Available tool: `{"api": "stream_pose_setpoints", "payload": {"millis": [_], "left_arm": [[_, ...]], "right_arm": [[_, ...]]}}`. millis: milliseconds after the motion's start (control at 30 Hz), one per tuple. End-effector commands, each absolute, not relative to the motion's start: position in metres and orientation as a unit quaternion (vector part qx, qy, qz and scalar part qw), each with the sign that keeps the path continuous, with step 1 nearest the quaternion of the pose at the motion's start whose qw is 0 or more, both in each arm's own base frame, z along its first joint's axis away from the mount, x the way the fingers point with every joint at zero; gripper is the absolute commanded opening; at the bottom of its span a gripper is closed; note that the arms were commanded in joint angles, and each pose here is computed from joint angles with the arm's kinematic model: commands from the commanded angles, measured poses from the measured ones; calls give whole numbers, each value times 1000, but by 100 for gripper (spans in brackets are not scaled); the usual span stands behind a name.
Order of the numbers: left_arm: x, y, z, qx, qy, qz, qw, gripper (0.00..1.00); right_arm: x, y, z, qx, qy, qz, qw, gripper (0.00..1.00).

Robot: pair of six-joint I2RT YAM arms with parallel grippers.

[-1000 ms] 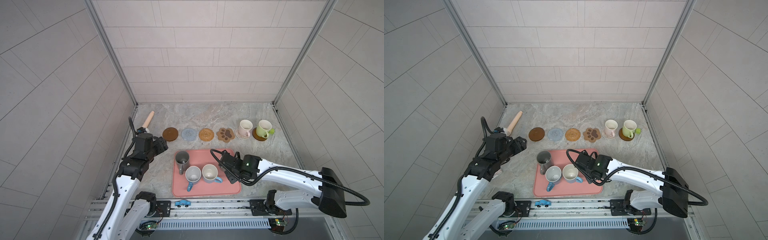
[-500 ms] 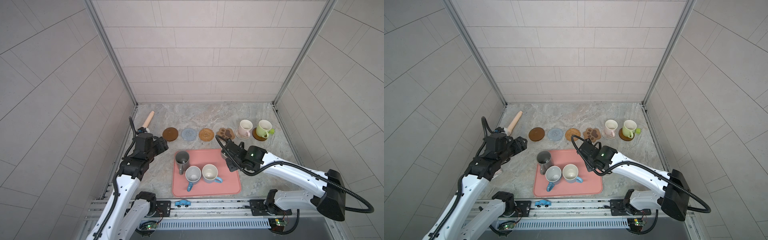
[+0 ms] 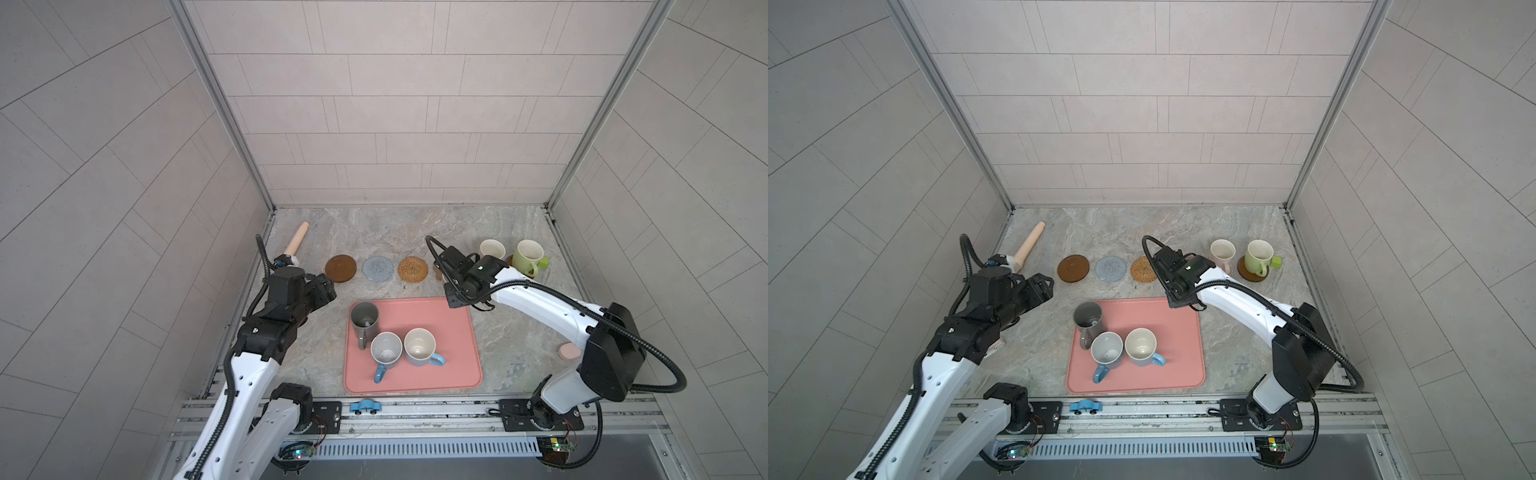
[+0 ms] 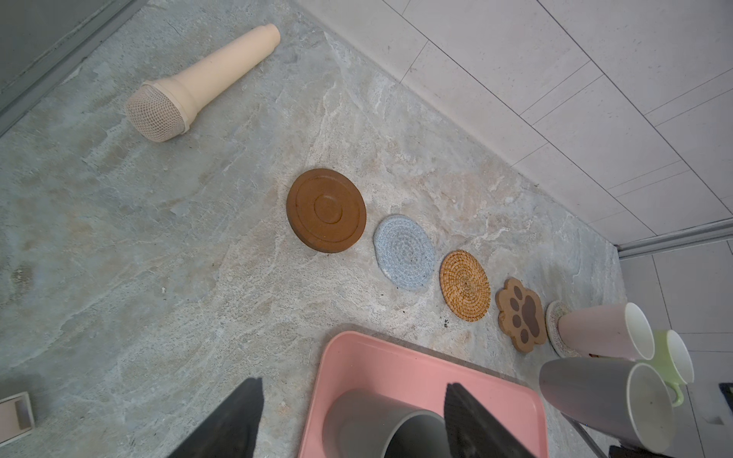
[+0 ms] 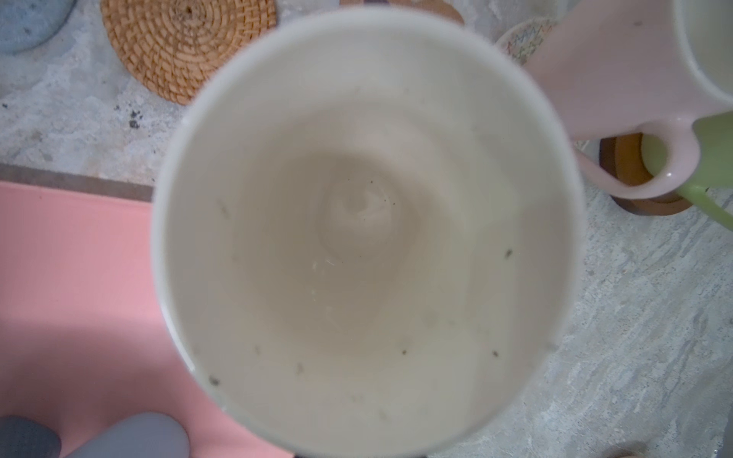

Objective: Place cups on coasters
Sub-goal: Place the cup on the coaster.

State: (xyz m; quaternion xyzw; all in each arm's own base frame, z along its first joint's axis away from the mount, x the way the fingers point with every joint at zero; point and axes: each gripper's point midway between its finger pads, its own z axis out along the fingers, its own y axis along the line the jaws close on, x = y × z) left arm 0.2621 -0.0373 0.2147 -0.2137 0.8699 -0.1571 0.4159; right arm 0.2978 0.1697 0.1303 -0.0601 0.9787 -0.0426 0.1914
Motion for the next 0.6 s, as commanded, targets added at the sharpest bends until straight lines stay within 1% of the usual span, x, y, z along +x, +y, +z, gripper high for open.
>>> {"api": "stream_pose_setpoints", "payload": {"millis": [0,267,567], "left_arm": [[258,-35,217,-214,868,-155,420,79],[253,-34,218,-214,868,-154,421,79],[248,-33,217,-217,867,-155,421,79]], "right_arm": [[324,172,143,-45,974,-34,218,4],[364,164,136,-14,977,-24,212,4],[387,157,127,1,978,-5,207,4]]}}
